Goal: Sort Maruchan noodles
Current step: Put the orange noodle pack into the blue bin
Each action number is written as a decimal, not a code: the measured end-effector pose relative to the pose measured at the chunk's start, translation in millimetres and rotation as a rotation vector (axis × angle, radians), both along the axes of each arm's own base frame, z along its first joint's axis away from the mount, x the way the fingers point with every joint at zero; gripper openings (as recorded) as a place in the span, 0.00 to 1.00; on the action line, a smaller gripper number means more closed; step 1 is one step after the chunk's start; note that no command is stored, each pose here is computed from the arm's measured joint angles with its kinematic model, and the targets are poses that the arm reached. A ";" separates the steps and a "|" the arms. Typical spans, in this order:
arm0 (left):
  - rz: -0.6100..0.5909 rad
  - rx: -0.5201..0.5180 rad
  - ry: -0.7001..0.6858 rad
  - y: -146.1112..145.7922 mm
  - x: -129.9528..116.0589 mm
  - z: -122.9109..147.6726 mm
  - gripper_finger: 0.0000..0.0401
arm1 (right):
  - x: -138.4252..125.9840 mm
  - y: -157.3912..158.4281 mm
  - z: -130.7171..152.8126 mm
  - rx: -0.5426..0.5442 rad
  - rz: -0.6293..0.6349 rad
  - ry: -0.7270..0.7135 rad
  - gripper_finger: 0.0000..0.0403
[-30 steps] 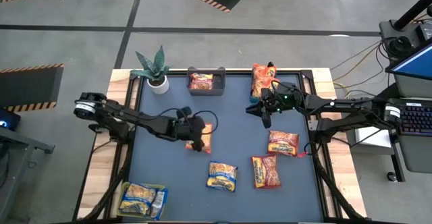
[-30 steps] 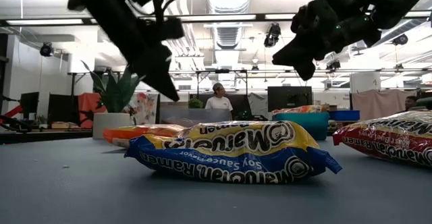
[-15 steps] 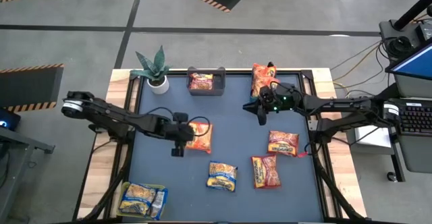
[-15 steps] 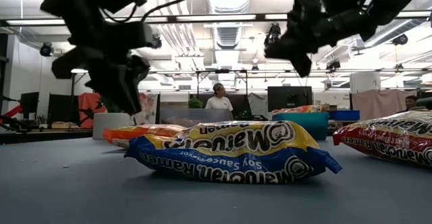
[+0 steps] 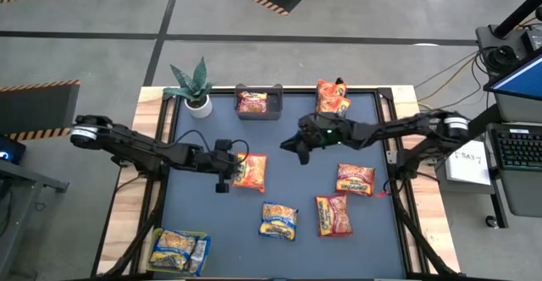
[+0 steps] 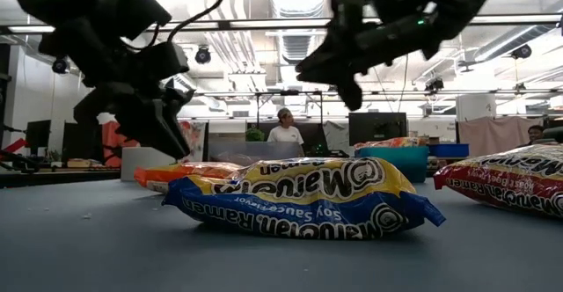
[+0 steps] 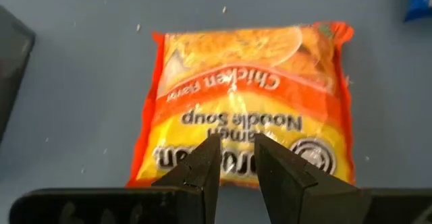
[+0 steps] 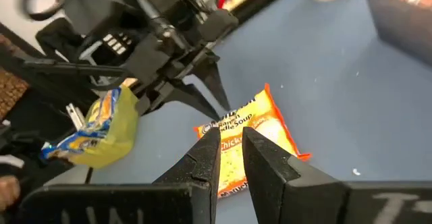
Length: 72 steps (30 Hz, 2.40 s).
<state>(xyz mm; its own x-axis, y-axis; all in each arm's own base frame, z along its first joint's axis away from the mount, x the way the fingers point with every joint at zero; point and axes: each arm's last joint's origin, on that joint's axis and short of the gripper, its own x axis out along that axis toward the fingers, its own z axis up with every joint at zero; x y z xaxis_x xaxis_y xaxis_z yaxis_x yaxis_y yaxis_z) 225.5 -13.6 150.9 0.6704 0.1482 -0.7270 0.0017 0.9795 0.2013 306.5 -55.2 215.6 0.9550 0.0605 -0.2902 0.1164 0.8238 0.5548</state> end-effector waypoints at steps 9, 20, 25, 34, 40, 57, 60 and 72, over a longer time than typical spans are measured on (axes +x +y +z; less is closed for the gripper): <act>-0.024 -0.035 0.019 -0.7 -8.6 -19.2 0.19 | 43.2 -3.9 -29.4 0.127 -0.008 0.159 0.21; 0.013 -0.069 -0.002 -0.1 -14.8 -30.7 0.19 | 76.4 -8.0 -57.1 0.208 -0.043 0.408 0.51; 0.040 -0.090 0.010 0.0 -15.9 -35.7 0.19 | 91.4 -9.7 -70.0 0.217 -0.035 0.436 0.61; 0.058 -0.106 -0.002 0.0 -15.5 -42.1 0.19 | 111.2 -11.8 -81.1 0.195 0.008 0.431 0.74; 0.066 -0.114 -0.007 0.0 -15.8 -42.6 0.19 | 120.3 -12.3 -80.4 0.202 0.046 0.415 0.76; 0.065 -0.116 -0.022 -0.1 -14.9 -41.7 0.19 | 132.6 -1.6 -73.0 0.168 0.065 0.346 0.68; 0.065 -0.116 -0.028 -0.1 -14.6 -41.4 0.19 | 134.9 3.1 -77.8 0.162 0.070 0.342 0.68; 0.064 -0.123 -0.049 -0.3 -13.3 -40.2 0.19 | 138.8 5.4 -80.9 0.162 0.083 0.305 0.48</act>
